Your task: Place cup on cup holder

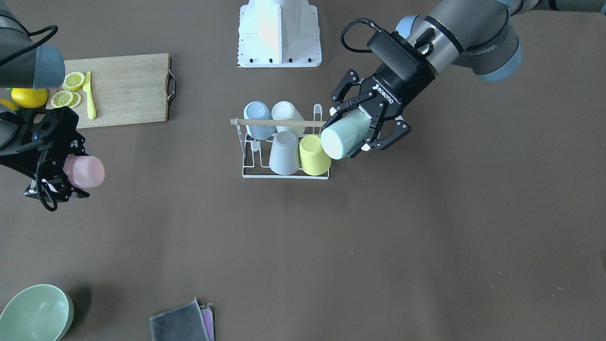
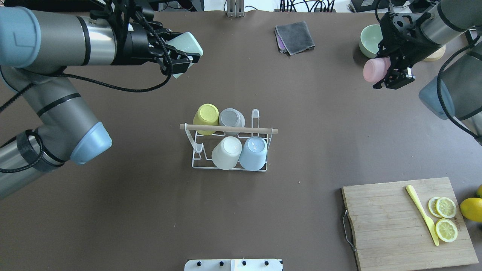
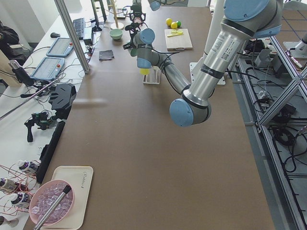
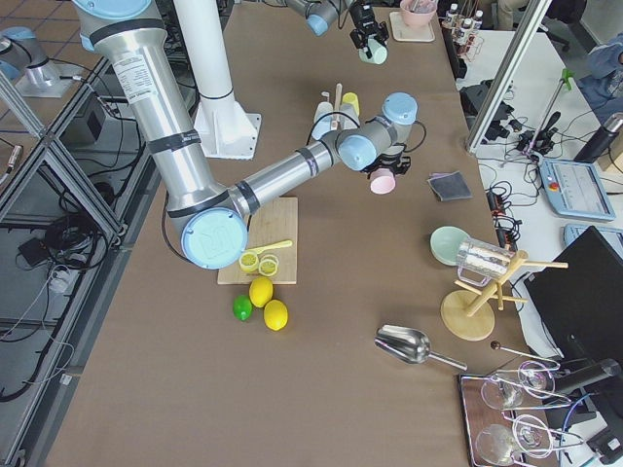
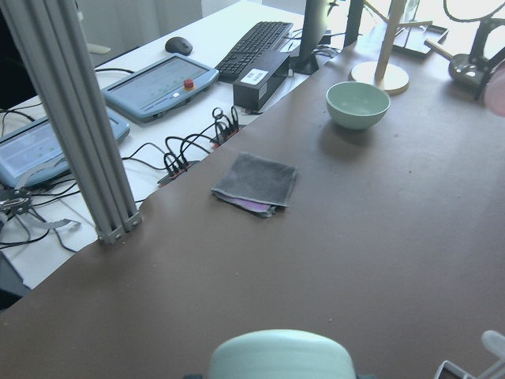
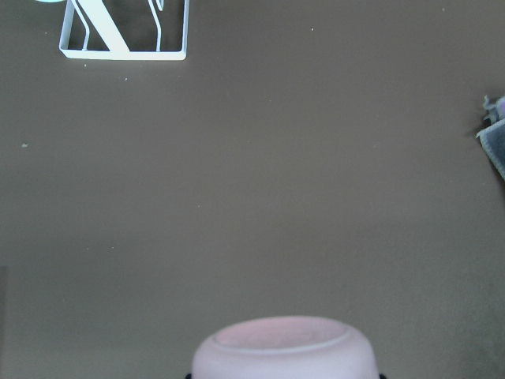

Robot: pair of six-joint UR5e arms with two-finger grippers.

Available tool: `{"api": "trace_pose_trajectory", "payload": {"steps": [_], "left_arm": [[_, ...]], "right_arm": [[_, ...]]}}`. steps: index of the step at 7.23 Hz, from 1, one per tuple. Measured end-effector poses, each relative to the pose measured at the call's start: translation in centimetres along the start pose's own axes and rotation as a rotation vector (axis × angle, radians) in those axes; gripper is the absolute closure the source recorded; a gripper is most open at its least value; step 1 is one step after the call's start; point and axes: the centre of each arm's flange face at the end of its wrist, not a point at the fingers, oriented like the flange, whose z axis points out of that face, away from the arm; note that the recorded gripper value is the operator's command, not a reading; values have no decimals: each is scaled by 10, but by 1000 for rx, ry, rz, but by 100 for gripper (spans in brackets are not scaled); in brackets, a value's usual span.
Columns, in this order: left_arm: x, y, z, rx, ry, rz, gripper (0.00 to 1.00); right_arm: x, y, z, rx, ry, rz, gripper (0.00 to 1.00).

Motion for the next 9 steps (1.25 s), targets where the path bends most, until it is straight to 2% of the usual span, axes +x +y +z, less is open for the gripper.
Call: {"api": "trace_pose_trajectory", "payload": {"steps": [1, 2, 5, 6, 7, 9], "left_arm": [[22, 13, 1, 88, 13, -15, 100], [43, 30, 1, 167, -1, -37, 100], [114, 86, 1, 366, -75, -131, 100], [125, 96, -4, 414, -86, -159, 100], [131, 105, -6, 431, -93, -176, 100], [144, 130, -6, 429, -122, -151, 100]], "right_arm": [[-2, -5, -7, 65, 43, 19, 100], [-5, -11, -13, 142, 80, 42, 100], [-21, -20, -28, 398, 152, 147, 100], [-25, -14, -28, 495, 177, 187, 100], [-31, -10, -24, 603, 207, 224, 100], [-60, -34, 8, 838, 230, 278, 100]]}}
